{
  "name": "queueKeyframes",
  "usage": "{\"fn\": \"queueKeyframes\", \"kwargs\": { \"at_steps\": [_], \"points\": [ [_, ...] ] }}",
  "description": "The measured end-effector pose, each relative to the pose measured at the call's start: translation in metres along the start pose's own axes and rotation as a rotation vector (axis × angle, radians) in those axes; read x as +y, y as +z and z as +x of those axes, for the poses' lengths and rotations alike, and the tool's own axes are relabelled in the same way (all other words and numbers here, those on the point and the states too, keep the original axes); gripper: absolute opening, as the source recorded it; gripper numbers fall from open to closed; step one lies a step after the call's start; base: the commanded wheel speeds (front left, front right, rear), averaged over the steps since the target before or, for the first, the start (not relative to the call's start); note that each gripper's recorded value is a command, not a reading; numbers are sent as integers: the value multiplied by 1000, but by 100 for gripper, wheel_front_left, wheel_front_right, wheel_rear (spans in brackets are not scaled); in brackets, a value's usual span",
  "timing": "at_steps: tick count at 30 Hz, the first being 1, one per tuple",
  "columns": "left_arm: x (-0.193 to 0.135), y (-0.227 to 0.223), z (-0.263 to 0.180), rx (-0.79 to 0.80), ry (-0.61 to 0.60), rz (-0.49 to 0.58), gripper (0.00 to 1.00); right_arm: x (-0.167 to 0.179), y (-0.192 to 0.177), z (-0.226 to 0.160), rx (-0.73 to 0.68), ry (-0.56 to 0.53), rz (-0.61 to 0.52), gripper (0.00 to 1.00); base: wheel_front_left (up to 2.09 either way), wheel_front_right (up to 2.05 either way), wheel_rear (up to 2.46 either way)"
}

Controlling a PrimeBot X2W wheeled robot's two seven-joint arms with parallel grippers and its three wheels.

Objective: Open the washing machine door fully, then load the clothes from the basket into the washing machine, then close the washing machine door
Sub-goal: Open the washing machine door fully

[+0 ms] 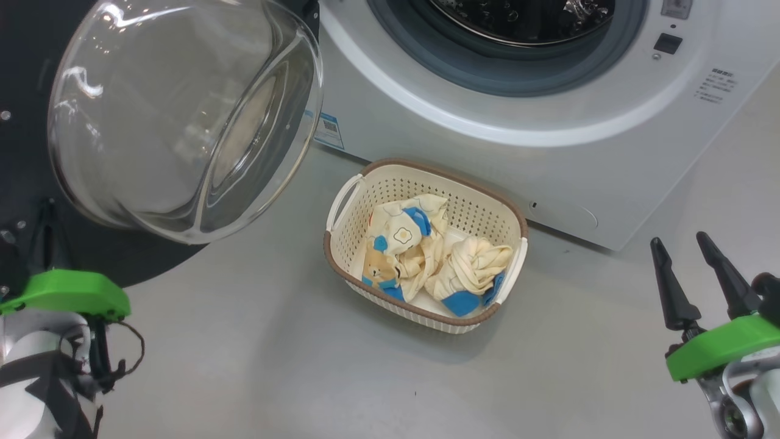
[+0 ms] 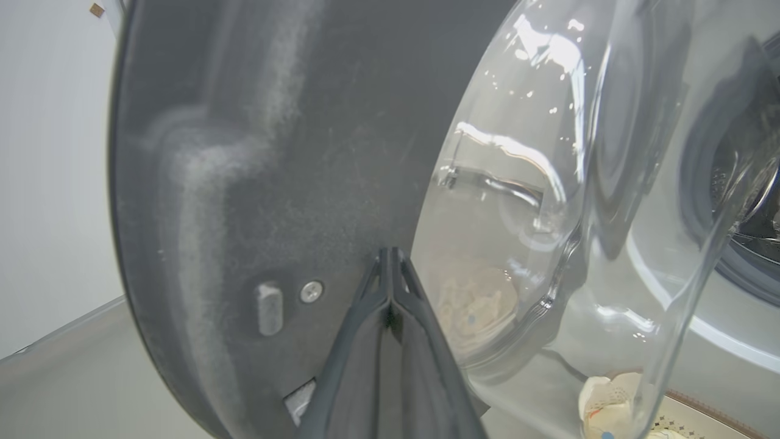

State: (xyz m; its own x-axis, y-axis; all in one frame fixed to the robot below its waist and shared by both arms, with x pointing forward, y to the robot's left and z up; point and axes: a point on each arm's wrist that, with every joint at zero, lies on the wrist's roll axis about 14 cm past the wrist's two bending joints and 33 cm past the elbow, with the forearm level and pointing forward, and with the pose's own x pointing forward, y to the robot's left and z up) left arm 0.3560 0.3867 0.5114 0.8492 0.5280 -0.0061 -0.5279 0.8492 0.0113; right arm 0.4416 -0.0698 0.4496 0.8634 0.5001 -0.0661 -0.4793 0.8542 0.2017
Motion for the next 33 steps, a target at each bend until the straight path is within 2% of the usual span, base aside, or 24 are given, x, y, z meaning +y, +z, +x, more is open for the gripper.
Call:
{"fn": "queueKeyframes", "kwargs": {
  "at_steps": [19,33],
  "points": [
    [30,3,44,19,107,34,0,-21,-9,15,14,-12,-9,100,0,0,0],
    [42,1,65,41,140,44,0,-32,-9,22,9,-23,-25,100,0,0,0]
  ]
}}
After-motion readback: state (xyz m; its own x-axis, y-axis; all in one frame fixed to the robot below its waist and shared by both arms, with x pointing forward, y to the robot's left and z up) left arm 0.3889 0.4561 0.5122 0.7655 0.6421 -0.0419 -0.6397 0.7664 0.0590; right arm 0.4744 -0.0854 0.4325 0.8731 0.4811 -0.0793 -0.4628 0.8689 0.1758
